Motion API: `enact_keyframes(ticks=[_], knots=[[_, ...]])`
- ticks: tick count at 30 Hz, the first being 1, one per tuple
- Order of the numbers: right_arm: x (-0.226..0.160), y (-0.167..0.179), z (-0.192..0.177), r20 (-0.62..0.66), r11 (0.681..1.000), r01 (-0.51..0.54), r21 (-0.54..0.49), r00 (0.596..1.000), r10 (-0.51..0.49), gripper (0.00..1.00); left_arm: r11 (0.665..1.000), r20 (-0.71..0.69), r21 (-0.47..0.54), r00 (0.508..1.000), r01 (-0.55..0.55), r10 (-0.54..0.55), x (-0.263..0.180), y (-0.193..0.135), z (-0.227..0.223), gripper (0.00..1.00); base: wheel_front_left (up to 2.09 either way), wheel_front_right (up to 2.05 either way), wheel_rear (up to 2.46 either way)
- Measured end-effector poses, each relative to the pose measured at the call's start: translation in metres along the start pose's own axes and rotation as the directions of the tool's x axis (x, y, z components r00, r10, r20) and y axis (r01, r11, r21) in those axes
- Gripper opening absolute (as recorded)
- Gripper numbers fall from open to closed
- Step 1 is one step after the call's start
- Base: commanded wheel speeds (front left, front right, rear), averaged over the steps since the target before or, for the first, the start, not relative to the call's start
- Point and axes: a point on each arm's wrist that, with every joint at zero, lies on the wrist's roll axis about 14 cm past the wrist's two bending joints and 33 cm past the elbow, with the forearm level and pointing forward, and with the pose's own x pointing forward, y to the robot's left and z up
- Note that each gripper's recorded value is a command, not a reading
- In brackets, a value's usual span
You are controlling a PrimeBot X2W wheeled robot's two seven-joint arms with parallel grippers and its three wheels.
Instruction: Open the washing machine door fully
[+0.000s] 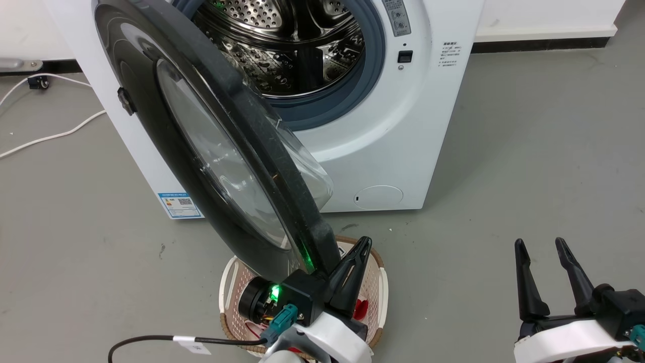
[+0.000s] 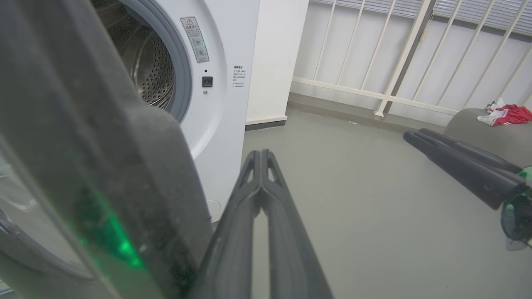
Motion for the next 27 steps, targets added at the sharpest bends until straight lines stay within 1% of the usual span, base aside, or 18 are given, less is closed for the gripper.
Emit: enact_keyframes(ticks=[5, 14, 22, 27], knots=[[0.001, 0.003, -0.001, -0.004, 1.000, -0.008, 0.001, 1.000, 0.008, 1.00, 1.000, 0.014, 0.001, 0.999, -0.030, 0.030, -0.004, 0.003, 0.002, 0.00, 0.00, 0.00, 0.00], [0.005, 0.011, -0.002, -0.009, 0.999, -0.034, -0.001, 0.999, 0.034, 1.00, 0.988, 0.037, -0.001, 0.987, -0.157, 0.157, -0.038, 0.025, 0.008, 0.00, 0.00, 0.00, 0.00], [0.019, 0.024, -0.005, -0.015, 0.997, -0.080, -0.003, 0.997, 0.080, 1.00, 0.949, 0.073, -0.029, 0.946, -0.315, 0.316, -0.074, 0.050, 0.019, 0.00, 0.00, 0.00, 0.00], [0.028, 0.041, -0.006, -0.020, 0.991, -0.132, -0.004, 0.991, 0.132, 1.00, 0.914, 0.081, -0.025, 0.910, -0.405, 0.406, -0.097, 0.065, 0.024, 0.00, 0.00, 0.00, 0.00]])
